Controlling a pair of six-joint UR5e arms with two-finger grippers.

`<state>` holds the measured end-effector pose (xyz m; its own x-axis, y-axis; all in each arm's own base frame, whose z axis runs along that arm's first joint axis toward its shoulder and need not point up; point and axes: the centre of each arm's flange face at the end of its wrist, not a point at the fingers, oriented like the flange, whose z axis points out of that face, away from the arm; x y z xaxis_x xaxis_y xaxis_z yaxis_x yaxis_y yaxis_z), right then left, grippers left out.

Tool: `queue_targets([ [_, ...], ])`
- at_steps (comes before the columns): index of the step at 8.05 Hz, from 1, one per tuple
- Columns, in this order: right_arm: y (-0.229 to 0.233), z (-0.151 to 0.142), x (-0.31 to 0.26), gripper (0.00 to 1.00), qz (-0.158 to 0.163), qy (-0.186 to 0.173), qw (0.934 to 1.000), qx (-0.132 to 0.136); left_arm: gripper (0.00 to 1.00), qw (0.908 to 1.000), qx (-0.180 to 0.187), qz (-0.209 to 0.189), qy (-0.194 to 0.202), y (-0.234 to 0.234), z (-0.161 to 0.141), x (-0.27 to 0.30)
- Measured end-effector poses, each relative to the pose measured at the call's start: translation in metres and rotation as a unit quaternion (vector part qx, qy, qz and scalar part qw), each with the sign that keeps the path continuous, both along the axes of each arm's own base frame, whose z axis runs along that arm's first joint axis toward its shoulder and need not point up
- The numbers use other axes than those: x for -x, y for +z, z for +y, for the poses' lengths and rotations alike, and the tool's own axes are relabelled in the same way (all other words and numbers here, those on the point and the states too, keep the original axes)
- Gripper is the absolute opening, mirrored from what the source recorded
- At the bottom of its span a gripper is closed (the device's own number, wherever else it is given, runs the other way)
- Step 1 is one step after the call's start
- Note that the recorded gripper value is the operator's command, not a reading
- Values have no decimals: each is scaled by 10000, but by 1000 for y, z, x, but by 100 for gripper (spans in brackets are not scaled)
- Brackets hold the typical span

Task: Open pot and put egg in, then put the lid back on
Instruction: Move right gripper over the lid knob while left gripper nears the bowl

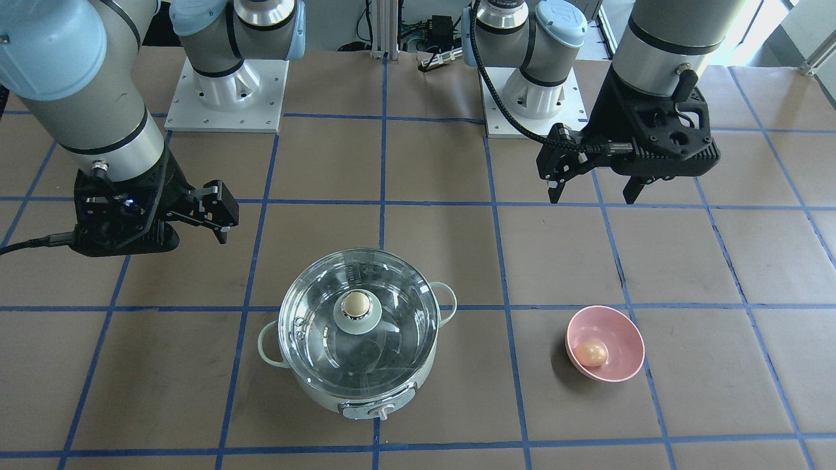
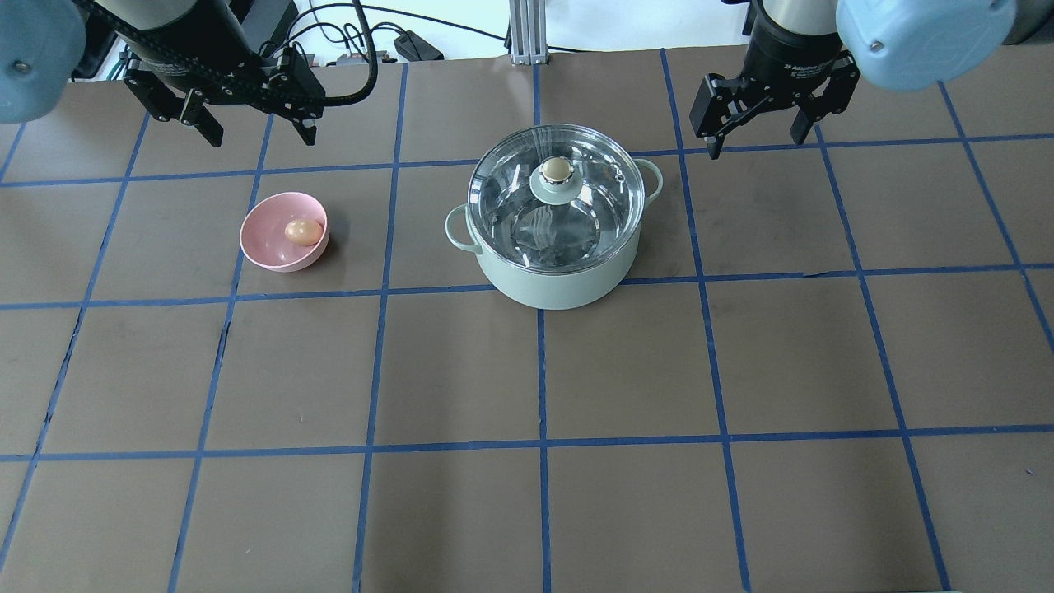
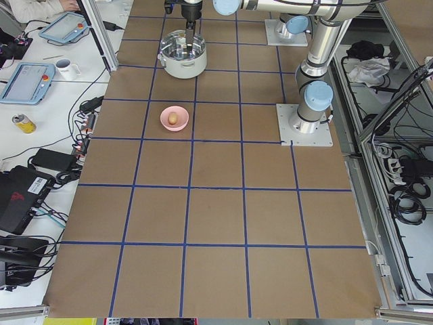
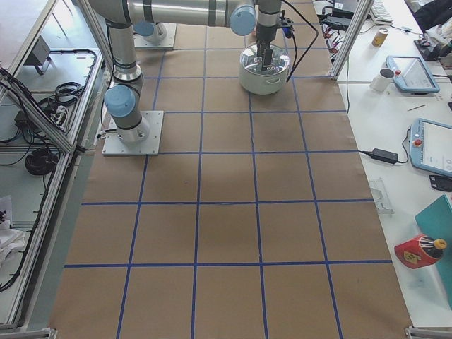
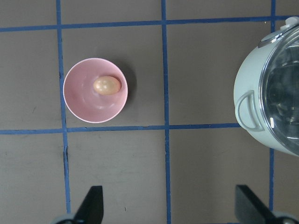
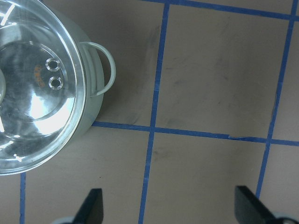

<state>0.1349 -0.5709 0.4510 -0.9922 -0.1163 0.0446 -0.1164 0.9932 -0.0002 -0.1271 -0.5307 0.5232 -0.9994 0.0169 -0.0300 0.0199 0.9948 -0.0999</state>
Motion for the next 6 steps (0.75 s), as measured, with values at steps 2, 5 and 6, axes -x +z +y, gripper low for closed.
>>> queue_targets([
  [2,-2,0,0,100,2,22,10000,-19,100,10000,-11,-36,-31,1,1,-2],
  [5,-5,-4,-1,100,-53,63,10000,20,100,9986,-41,-527,36,-4,-5,-19],
  [6,-1,-6,-5,100,-60,74,9998,162,100,9972,26,-745,84,-11,-16,-26],
])
